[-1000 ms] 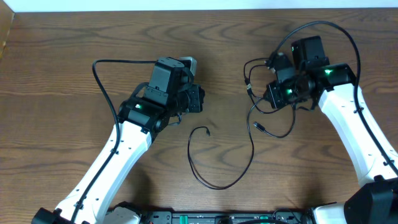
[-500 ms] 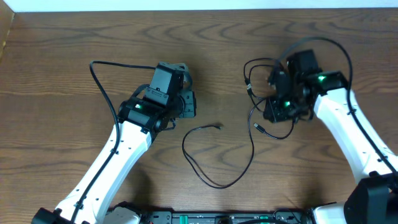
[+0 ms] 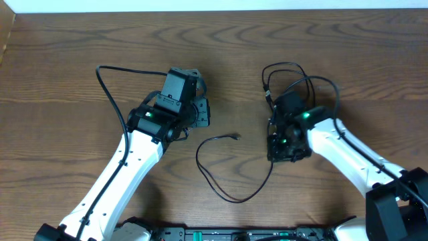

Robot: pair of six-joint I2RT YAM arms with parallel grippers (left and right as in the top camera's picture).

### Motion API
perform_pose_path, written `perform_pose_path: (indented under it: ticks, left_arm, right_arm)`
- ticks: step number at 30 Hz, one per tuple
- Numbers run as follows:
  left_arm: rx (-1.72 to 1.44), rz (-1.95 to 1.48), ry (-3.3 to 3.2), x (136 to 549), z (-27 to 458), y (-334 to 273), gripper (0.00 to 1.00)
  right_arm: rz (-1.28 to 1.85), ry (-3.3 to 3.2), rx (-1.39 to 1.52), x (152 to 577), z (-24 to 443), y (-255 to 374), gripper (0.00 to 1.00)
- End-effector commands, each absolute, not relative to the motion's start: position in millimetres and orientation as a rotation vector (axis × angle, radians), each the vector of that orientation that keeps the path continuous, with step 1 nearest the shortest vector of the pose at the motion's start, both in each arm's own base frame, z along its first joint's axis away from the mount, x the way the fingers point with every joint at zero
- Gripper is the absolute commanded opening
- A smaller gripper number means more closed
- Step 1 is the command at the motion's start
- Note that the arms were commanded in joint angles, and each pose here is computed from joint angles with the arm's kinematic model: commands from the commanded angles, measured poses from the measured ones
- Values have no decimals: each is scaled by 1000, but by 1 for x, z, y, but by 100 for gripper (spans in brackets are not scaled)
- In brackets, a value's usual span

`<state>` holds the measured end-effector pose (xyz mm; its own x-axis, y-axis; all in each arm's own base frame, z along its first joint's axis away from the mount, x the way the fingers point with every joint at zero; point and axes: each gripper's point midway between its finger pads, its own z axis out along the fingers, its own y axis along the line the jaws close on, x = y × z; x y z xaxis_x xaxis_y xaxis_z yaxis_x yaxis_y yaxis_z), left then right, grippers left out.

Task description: Untangle cables

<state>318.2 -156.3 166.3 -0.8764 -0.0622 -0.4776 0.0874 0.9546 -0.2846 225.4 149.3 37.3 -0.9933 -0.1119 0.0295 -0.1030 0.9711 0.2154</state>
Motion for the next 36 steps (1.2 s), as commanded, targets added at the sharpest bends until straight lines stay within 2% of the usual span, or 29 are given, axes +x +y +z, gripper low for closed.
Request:
perform_pose_path:
  ticks: [1,7,13,25,29,36]
  left_arm:
    - [25,-388,2600,317,167,-153,31]
    - [25,-384,2608,316,166,-152,31]
    - [24,-379,2621,313,164,-151,31]
    - [24,-370,2640,310,162,-150,31]
    - [24,-363,2656,306,160,-148,31]
    - [56,-348,2641,306,164,-146,31]
  right_arm:
    - [-137,-3122,-31,223,29,140,41]
    - [43,-3170,-178,217,25,137,44]
    - [81,-3166,-243,204,18,142,44]
    - [101,-3228,-323,202,16,156,36]
    - [128,-3241,-372,204,16,154,31]
    - [158,-3251,-425,202,12,150,36]
